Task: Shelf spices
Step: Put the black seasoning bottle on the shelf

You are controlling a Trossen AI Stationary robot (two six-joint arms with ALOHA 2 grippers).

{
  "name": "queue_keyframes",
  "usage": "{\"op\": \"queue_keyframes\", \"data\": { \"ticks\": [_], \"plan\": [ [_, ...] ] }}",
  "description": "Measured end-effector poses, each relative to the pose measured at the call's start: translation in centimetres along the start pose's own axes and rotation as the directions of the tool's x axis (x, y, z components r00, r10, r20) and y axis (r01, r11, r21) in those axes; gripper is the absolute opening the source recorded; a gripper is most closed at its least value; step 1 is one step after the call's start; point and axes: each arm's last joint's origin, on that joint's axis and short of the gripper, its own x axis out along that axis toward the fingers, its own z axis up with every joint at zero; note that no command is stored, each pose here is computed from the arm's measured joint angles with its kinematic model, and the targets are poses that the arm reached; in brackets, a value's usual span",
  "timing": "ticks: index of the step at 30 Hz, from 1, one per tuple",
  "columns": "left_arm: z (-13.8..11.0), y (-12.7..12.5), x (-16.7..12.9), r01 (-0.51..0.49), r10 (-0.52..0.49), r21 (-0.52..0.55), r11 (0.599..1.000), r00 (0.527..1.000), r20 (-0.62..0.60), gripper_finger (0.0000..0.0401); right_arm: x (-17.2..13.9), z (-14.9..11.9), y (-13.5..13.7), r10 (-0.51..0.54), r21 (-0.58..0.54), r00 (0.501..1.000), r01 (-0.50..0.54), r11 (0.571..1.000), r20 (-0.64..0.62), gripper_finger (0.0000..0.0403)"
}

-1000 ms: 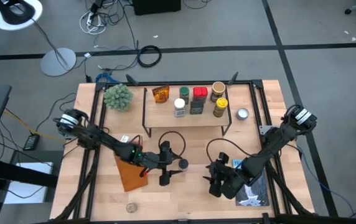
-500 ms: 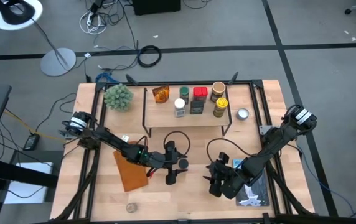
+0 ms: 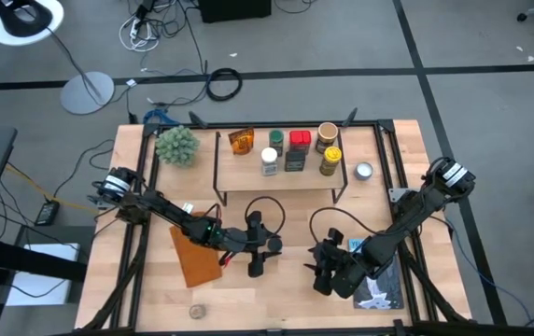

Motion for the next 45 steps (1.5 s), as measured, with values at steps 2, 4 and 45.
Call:
{"op": "queue_keyframes", "data": {
  "ticks": [2,4,45],
  "plan": [
    [0.0,0.0,0.0,0.000,0.000,0.000,1.000,1.000,0.001,0.0215,0.0,0.0,0.0,0.000,0.000,1.000,0.000,1.000,0.000,0.0211],
    [0.0,0.0,0.0,0.000,0.000,0.001,1.000,1.000,0.001,0.0211,0.0,0.0,0.0,0.000,0.000,1.000,0.000,1.000,0.000,0.0209],
    [12.7,9.4,-16.7,-0.237,0.230,0.135,0.962,0.971,0.066,0.0218,0.0,0.1,0.1,0.011,0.016,1.000,-0.011,1.000,0.009,0.0199]
  ]
}}
